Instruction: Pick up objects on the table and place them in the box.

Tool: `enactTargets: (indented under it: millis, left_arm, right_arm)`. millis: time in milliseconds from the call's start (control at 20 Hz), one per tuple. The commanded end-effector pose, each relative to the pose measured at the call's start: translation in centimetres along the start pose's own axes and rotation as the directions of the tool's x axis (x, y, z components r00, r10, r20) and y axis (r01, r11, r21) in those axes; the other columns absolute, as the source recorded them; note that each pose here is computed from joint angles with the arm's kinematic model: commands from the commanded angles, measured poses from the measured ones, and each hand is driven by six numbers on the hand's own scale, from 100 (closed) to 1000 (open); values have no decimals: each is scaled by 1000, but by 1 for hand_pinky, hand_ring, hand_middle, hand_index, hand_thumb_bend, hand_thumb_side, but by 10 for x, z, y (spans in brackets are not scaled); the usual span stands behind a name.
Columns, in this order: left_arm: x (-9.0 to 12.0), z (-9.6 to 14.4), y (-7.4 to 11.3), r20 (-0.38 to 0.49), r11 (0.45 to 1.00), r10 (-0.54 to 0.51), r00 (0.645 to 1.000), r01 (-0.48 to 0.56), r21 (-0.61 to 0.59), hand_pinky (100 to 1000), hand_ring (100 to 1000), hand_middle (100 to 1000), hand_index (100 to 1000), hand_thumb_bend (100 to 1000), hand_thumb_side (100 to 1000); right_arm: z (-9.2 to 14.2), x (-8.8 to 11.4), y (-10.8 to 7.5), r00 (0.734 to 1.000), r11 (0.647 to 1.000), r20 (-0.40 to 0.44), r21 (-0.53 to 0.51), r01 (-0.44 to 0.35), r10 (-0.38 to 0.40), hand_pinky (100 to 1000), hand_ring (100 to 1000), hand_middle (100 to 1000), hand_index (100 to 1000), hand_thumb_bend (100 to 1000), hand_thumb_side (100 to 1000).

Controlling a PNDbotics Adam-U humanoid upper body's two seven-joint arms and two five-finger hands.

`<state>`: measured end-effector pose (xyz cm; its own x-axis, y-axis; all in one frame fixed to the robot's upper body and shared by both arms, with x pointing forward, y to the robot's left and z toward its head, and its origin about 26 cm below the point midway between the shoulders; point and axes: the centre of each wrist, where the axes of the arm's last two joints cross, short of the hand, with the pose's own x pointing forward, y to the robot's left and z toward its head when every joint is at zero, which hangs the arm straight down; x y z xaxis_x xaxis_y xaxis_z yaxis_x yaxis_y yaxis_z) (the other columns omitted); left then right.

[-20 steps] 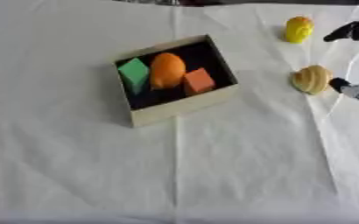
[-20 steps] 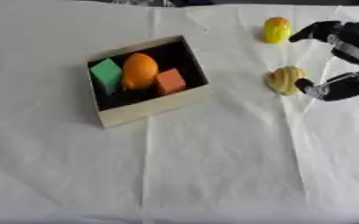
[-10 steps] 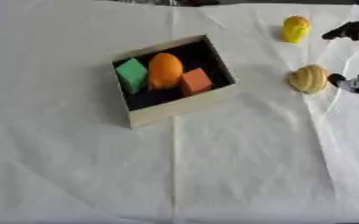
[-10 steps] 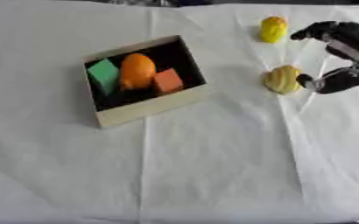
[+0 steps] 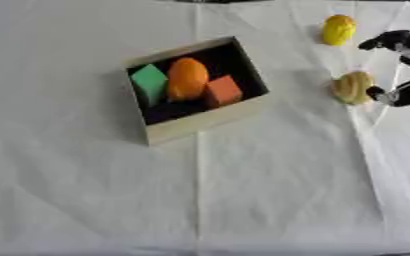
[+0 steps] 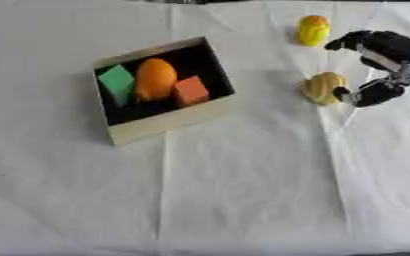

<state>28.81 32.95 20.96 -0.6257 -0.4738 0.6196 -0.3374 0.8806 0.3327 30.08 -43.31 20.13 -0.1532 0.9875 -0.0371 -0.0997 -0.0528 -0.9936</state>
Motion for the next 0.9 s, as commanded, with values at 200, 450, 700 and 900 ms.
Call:
enactTargets:
  millis: [200, 450, 700, 900]
  left_arm:
    - [6, -3, 6, 25, 1000, -12, 1000, 12, 12, 814, 770, 705, 848, 100, 686]
    - [6, -2, 5, 14, 1000, -1, 1000, 1, 13, 815, 769, 702, 846, 100, 691]
    - [5, -1, 4, 11, 1000, 7, 1000, -7, 10, 814, 768, 701, 846, 100, 691]
    - [5, -1, 3, 8, 1000, 11, 1000, -11, 11, 815, 768, 700, 845, 100, 690]
  right_arm:
    - [1, -7, -9, 998, 998, -12, 15, -55, 55, 843, 897, 851, 929, 321, 100]
    - [-3, -12, -4, 997, 997, -42, 38, -68, 70, 836, 896, 850, 932, 331, 100]
    - [-8, -20, 7, 995, 997, -74, 55, -58, 62, 831, 889, 833, 923, 327, 100]
    - [-10, -19, 10, 995, 997, -69, 57, -61, 65, 814, 868, 787, 879, 324, 100]
